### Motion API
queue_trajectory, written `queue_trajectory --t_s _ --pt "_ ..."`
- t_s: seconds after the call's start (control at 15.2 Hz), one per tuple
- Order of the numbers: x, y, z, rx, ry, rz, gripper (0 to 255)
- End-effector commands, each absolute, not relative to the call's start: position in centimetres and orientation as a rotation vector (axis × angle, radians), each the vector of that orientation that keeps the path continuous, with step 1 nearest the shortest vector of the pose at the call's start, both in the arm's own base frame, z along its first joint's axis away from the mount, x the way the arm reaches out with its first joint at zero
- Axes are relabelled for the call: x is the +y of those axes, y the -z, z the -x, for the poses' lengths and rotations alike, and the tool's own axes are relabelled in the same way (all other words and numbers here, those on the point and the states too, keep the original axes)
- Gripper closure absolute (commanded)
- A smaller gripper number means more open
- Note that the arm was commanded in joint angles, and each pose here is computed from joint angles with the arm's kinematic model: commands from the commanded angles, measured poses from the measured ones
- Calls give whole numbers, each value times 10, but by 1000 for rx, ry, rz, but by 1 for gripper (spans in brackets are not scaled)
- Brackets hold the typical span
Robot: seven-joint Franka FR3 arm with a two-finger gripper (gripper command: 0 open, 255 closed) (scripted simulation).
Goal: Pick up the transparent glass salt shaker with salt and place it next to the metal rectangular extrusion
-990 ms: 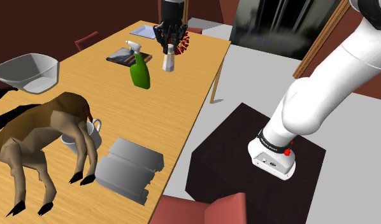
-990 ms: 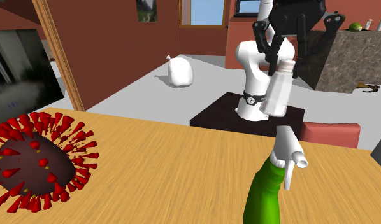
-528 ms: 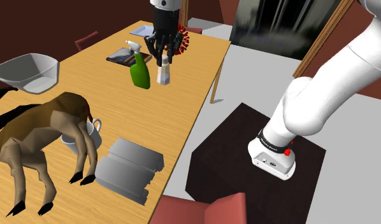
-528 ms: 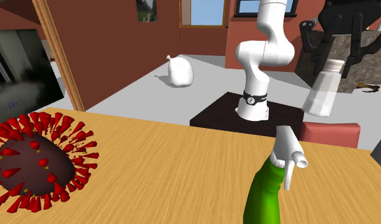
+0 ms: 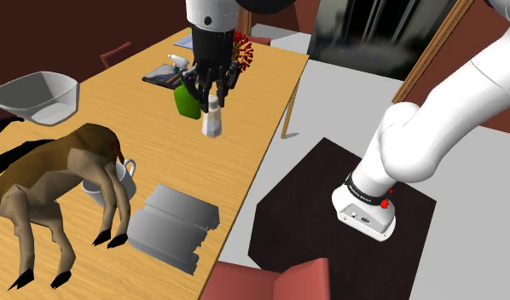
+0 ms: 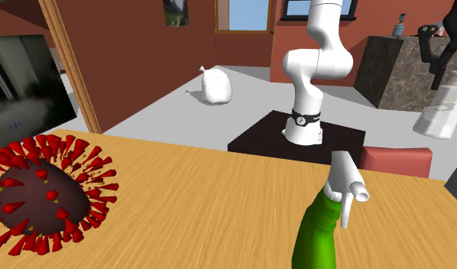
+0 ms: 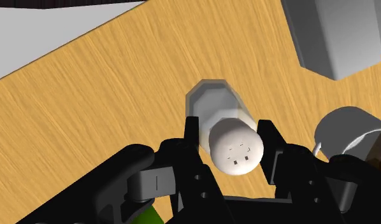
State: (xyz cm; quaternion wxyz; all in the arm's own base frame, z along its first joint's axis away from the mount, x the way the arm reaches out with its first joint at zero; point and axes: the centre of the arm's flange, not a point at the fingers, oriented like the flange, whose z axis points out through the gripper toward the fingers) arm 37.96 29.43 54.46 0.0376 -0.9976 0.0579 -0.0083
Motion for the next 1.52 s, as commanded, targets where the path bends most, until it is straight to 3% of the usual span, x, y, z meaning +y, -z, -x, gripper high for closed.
queue_trajectory --t_s 0.0,0.4,1.45 --pt "318 -545 -362 180 26 3061 255" --pt "381 -545 -317 180 26 3061 255" --pt "381 -460 -317 180 26 3061 255"
